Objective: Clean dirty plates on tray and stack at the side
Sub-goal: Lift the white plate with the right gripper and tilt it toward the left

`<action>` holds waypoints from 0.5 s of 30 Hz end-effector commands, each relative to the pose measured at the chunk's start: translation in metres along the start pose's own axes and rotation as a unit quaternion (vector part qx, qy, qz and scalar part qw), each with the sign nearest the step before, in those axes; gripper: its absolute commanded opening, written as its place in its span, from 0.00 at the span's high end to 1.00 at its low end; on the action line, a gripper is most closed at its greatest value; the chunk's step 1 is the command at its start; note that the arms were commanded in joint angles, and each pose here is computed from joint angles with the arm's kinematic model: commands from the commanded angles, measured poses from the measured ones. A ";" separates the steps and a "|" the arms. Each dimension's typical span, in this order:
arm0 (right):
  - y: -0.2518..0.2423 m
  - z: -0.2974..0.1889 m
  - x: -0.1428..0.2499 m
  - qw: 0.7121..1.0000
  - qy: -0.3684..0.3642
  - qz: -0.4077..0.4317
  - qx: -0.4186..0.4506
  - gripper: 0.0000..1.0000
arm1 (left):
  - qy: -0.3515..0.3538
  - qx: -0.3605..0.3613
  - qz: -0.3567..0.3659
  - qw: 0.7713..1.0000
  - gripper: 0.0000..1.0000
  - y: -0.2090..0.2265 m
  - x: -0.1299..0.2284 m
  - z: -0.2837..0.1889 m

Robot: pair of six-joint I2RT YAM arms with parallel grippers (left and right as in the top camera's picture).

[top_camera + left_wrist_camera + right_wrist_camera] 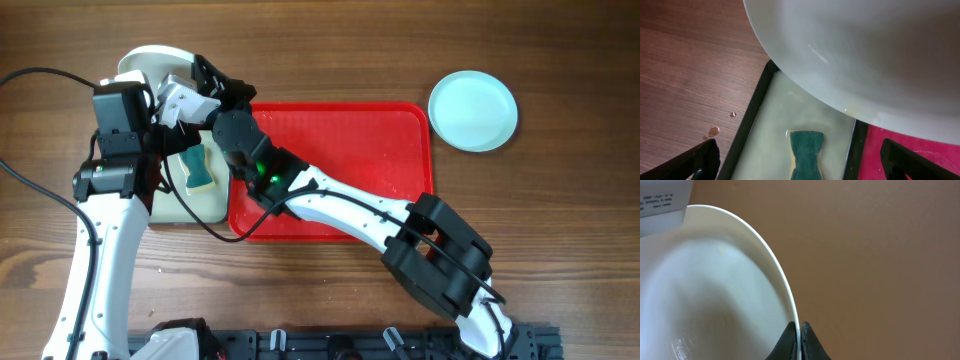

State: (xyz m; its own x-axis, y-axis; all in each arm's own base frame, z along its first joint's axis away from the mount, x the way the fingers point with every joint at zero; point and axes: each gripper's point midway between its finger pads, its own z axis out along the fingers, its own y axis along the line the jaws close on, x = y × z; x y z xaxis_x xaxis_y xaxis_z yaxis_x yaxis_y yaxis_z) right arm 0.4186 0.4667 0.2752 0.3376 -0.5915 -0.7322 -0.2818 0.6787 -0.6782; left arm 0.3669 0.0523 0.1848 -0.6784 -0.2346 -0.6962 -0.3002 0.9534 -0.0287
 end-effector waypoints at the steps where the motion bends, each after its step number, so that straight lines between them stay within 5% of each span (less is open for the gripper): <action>1: -0.005 -0.001 -0.009 1.000 -0.008 0.006 0.008 0.96 | -0.007 -0.001 0.001 1.000 0.00 0.000 -0.005 -0.002; 15: -0.009 0.002 -0.005 1.000 -0.003 0.010 0.010 0.96 | -0.007 -0.001 0.001 1.000 0.00 0.000 -0.005 -0.002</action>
State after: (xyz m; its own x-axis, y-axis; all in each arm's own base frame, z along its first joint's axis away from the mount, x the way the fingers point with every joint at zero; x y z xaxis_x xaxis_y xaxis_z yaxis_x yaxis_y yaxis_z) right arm 0.4188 0.4666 0.2752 0.3372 -0.5918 -0.7321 -0.2817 0.6786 -0.6783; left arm 0.3669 0.0523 0.1846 -0.6786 -0.2346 -0.6960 -0.3005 0.9534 -0.0284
